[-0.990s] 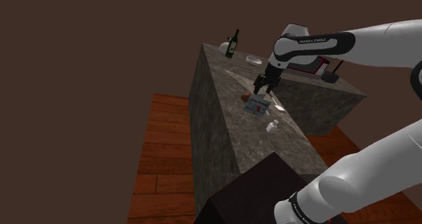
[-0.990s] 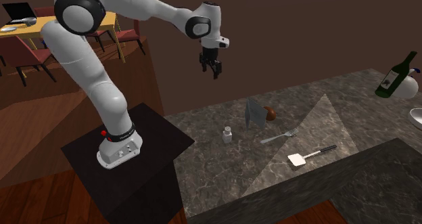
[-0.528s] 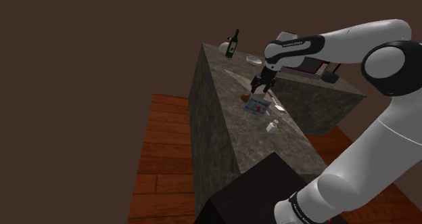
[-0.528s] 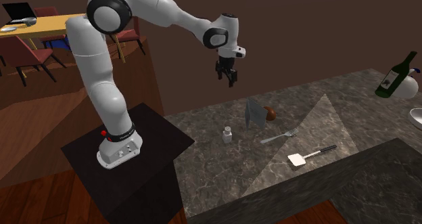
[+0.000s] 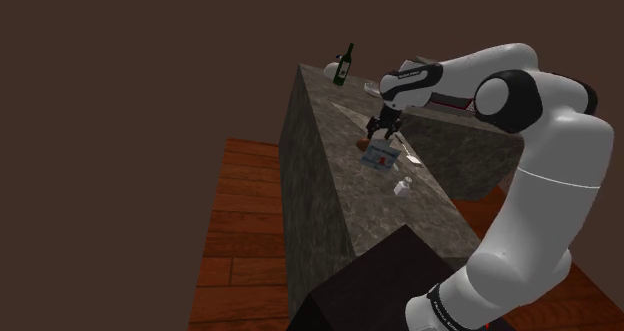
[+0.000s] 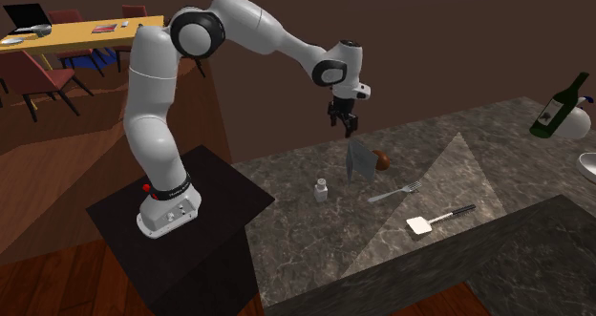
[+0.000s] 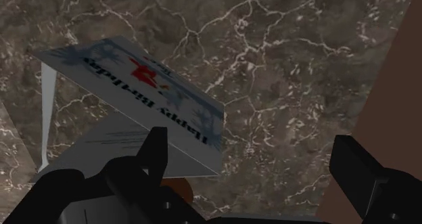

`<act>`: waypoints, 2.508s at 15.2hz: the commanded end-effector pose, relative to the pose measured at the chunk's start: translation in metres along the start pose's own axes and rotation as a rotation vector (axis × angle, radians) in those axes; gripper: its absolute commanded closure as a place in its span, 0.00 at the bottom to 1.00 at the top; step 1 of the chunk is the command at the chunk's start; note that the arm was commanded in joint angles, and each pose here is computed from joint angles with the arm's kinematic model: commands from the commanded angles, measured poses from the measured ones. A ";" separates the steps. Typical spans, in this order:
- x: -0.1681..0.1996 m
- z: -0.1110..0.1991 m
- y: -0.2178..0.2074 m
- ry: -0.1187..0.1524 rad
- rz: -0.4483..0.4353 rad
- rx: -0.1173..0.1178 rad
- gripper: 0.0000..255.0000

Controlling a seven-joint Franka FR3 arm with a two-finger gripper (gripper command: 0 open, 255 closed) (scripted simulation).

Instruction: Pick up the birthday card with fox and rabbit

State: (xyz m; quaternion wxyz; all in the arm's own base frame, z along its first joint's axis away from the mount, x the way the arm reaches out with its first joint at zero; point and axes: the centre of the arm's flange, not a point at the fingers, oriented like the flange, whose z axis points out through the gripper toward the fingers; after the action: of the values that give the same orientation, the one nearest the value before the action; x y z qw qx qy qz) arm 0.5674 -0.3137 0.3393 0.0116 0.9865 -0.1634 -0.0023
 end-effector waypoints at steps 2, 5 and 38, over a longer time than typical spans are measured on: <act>0.023 0.018 0.022 0.003 0.029 -0.007 0.00; 0.033 0.031 0.030 0.004 0.041 -0.009 0.00; 0.033 -0.013 0.031 0.004 0.041 -0.009 1.00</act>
State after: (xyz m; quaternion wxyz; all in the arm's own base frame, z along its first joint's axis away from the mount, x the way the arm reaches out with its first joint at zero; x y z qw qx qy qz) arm 0.5886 -0.3535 0.3492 0.0165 0.9829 -0.1836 -0.0008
